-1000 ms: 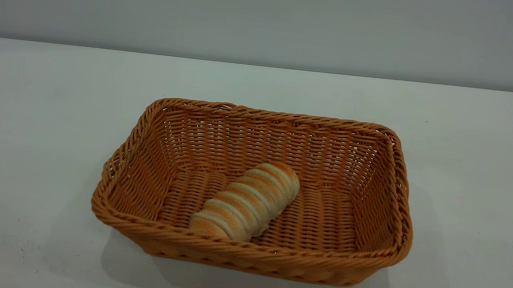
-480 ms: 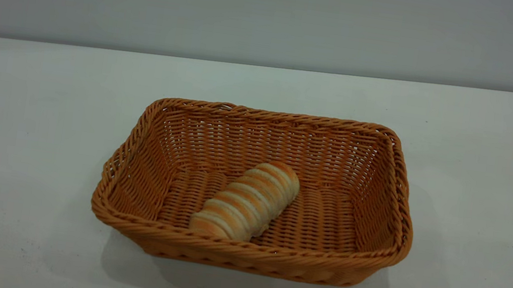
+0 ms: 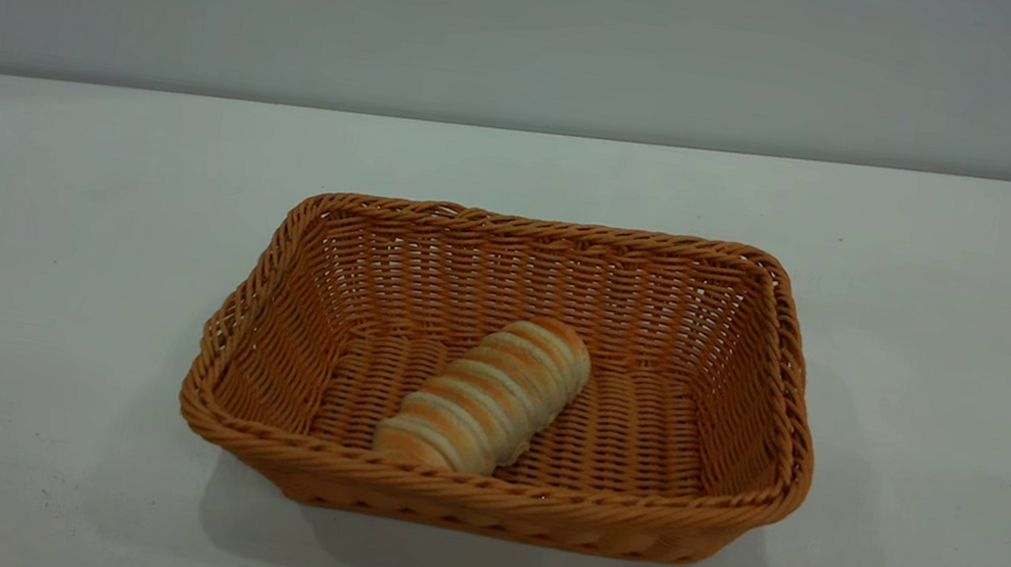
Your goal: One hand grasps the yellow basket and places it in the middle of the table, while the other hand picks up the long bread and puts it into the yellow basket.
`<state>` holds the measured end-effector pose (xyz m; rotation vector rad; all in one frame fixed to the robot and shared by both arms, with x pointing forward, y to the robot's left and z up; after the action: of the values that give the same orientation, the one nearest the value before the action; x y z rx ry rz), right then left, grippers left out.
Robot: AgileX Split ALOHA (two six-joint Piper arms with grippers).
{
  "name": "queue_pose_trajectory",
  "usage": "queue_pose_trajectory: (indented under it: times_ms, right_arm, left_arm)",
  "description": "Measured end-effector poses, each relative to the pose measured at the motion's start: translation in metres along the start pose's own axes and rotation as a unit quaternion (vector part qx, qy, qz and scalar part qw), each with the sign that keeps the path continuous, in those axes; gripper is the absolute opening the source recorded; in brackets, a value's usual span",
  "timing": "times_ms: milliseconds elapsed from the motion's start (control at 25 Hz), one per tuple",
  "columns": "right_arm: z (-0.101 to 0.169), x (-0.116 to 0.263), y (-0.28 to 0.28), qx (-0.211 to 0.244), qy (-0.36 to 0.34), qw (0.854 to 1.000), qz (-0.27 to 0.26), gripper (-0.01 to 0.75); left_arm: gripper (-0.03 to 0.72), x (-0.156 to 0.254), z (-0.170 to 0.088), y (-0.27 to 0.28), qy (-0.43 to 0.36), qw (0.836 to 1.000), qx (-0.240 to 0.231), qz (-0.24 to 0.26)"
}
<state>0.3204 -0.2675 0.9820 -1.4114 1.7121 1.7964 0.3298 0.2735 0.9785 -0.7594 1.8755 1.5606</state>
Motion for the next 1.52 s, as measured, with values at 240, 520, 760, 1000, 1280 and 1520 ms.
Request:
queue_pose_trajectory:
  times_ms: [240, 520, 760, 1000, 1280, 1520]
  right_arm:
    - [0.0, 0.0, 0.0, 0.0, 0.0, 1.0, 0.0, 0.587]
    - [0.0, 0.0, 0.0, 0.001, 0.0, 1.0, 0.0, 0.585]
    - [-0.01, 0.002, 0.0, 0.046, -0.035, 0.998, 0.011, 0.585]
    - [-0.023, 0.007, 0.002, 0.106, -0.081, 0.991, 0.025, 0.585]
    - [-0.024, 0.007, 0.002, 0.109, -0.084, 0.99, 0.026, 0.585]
    - [-0.022, 0.006, 0.001, 0.101, -0.078, 0.992, 0.024, 0.585]
  left_arm:
    - [0.507, 0.0, 0.0, 0.0, 0.0, 1.0, 0.0, 0.0]
    - [0.507, 0.0, 0.0, 0.0, 0.0, 1.0, 0.0, 0.0]
    - [0.507, -0.001, -0.001, 0.01, -0.004, 0.999, 0.003, -0.04]
    - [0.507, 0.0, -0.003, 0.023, -0.011, 0.996, 0.008, -0.092]
    - [0.507, 0.001, -0.003, 0.023, -0.011, 0.996, 0.009, -0.091]
    - [0.507, 0.0, -0.002, 0.023, -0.006, 0.996, 0.003, -0.092]
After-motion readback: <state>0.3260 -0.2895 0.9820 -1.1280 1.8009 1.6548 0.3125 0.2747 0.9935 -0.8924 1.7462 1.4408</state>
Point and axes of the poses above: a point on each arm's last joint axis where the gripper is mounted, y pointing back along that axis away from the gripper, z along the wrist's bending axis when the last joint is at zero, x = y × z, the point moved 10 cm from there along -y, pointing out along that axis toward the gripper, and after that the axes turned 14 degrees about y, right-handed, at the moved point
